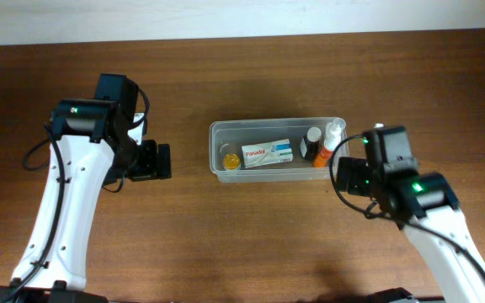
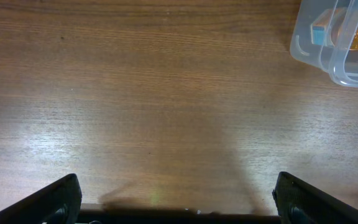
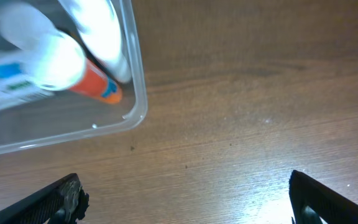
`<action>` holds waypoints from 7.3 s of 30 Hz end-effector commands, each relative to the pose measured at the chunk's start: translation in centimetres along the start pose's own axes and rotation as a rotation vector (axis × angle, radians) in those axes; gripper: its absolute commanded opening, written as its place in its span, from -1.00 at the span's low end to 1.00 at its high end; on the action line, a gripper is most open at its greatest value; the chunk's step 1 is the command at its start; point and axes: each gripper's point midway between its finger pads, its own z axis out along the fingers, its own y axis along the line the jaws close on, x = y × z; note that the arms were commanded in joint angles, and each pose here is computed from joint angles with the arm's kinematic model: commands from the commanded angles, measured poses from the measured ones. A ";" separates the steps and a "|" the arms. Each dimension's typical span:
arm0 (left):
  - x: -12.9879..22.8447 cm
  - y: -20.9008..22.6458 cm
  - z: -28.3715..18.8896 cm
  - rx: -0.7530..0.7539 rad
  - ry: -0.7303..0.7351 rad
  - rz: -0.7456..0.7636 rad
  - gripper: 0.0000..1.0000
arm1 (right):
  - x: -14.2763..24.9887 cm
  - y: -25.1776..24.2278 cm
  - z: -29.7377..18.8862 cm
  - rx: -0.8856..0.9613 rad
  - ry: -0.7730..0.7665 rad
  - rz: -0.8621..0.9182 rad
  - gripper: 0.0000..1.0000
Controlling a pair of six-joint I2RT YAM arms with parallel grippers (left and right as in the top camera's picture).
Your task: Pack container
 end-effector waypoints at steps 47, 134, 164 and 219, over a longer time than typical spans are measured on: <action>0.1 -0.1 -0.3 0.009 -0.009 -0.013 0.99 | -0.4 -3.6 -17.4 -0.220 -0.656 0.146 0.96; 0.1 -0.1 -0.3 0.009 -0.009 -0.013 0.99 | 0.6 0.7 -9.5 -0.384 -1.153 -0.040 0.96; 0.1 -0.1 -0.3 0.009 -0.009 -0.013 0.99 | 3.3 2.0 -3.0 -0.354 -1.002 -0.165 0.97; 1.0 0.3 -6.9 0.056 -0.302 -0.015 0.99 | 3.3 2.0 -3.0 -0.355 -1.002 -0.165 0.97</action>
